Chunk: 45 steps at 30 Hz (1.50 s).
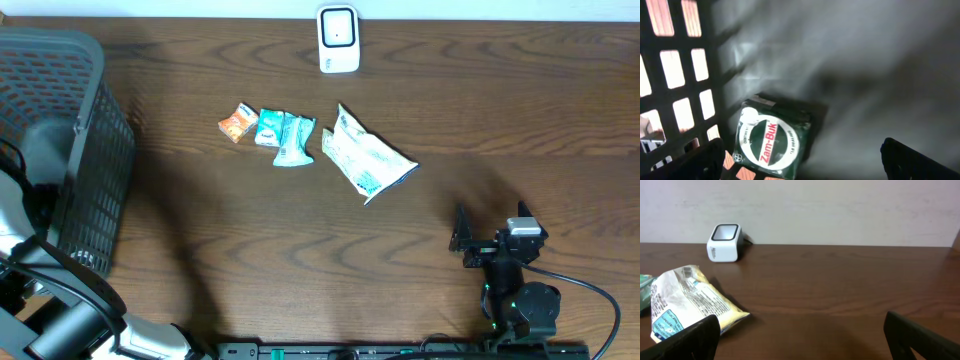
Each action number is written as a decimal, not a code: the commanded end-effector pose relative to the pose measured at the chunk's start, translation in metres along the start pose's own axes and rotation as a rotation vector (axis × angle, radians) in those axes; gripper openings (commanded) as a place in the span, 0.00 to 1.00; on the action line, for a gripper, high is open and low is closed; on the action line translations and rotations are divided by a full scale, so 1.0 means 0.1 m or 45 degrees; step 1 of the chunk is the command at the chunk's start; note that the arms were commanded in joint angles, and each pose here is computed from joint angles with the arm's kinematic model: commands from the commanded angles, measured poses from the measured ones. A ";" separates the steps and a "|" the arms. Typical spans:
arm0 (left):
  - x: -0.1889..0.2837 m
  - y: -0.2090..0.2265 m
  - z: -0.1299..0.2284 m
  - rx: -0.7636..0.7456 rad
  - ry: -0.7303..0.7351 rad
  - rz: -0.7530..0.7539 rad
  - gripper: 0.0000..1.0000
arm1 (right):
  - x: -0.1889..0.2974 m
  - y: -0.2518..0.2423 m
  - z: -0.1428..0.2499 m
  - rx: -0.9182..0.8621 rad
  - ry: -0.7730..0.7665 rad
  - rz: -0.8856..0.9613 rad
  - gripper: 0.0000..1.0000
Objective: Scan the item barcode
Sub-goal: 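Reach the left gripper into the basket toward the green Zam-Buk tin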
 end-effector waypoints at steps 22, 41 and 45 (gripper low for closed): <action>-0.48 0.32 0.16 -0.027 0.108 -0.116 0.98 | 0.00 -0.01 0.01 -0.013 0.003 0.005 0.99; -0.62 0.29 0.17 -0.046 0.073 -0.078 0.93 | 0.00 0.00 0.01 -0.013 0.003 0.004 0.99; -0.65 0.19 0.19 -0.143 0.108 0.025 0.91 | 0.00 -0.01 0.01 -0.013 0.003 0.005 0.99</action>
Point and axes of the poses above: each gripper's point midway between its finger pads, its own x axis back along the fingers, its own y axis along the line the jaws close on, z = x × y, the point moved 6 cm from there along x, back along the fingers, and after that the axes turned 5 degrees about x, right-handed, at the moved point
